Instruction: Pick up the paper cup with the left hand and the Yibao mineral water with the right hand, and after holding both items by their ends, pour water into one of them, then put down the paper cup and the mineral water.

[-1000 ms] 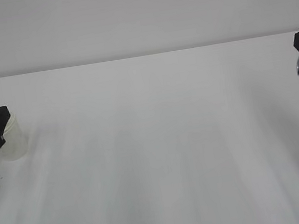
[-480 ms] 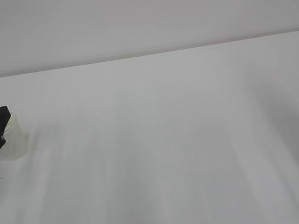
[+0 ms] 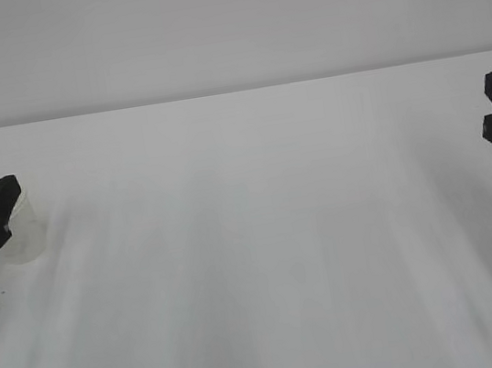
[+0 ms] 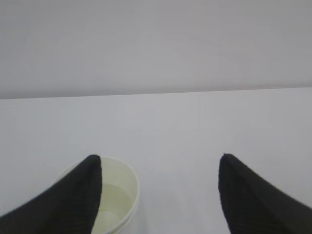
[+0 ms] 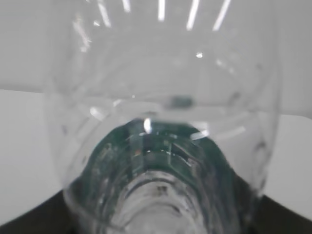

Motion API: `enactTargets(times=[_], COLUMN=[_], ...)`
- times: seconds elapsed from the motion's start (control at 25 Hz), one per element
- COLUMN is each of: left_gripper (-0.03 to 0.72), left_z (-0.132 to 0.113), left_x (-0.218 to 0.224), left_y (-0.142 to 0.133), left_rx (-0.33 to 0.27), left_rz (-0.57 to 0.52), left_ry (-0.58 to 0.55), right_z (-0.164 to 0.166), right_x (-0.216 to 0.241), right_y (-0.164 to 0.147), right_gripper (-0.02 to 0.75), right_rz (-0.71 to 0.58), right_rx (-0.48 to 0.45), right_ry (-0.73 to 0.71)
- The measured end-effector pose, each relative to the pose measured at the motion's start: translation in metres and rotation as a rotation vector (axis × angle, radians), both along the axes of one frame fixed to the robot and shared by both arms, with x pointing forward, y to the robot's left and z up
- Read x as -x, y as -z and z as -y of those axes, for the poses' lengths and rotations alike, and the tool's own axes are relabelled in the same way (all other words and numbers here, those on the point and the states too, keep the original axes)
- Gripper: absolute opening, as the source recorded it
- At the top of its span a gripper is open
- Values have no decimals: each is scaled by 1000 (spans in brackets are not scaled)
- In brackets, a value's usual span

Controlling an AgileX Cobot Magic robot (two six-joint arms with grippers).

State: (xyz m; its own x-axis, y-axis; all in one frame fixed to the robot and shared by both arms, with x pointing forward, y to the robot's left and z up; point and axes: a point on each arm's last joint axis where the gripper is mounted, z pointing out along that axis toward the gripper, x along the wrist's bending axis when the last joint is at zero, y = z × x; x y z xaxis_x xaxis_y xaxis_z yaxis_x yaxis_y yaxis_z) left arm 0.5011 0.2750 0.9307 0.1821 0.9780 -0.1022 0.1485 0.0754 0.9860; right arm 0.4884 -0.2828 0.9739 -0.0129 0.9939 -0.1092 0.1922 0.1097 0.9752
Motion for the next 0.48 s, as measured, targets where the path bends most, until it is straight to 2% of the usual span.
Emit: enactTargets(times=[0.48], left_gripper=[529], left_z=[0], left_x=[0], left_y=[1], left_rx=[-2], left_rz=[-7], left_ry=[2], right_z=[0], right_x=[-10], right_y=[18], right_gripper=[407], right_rz=[1], right_rx=[15], right_ry=[7])
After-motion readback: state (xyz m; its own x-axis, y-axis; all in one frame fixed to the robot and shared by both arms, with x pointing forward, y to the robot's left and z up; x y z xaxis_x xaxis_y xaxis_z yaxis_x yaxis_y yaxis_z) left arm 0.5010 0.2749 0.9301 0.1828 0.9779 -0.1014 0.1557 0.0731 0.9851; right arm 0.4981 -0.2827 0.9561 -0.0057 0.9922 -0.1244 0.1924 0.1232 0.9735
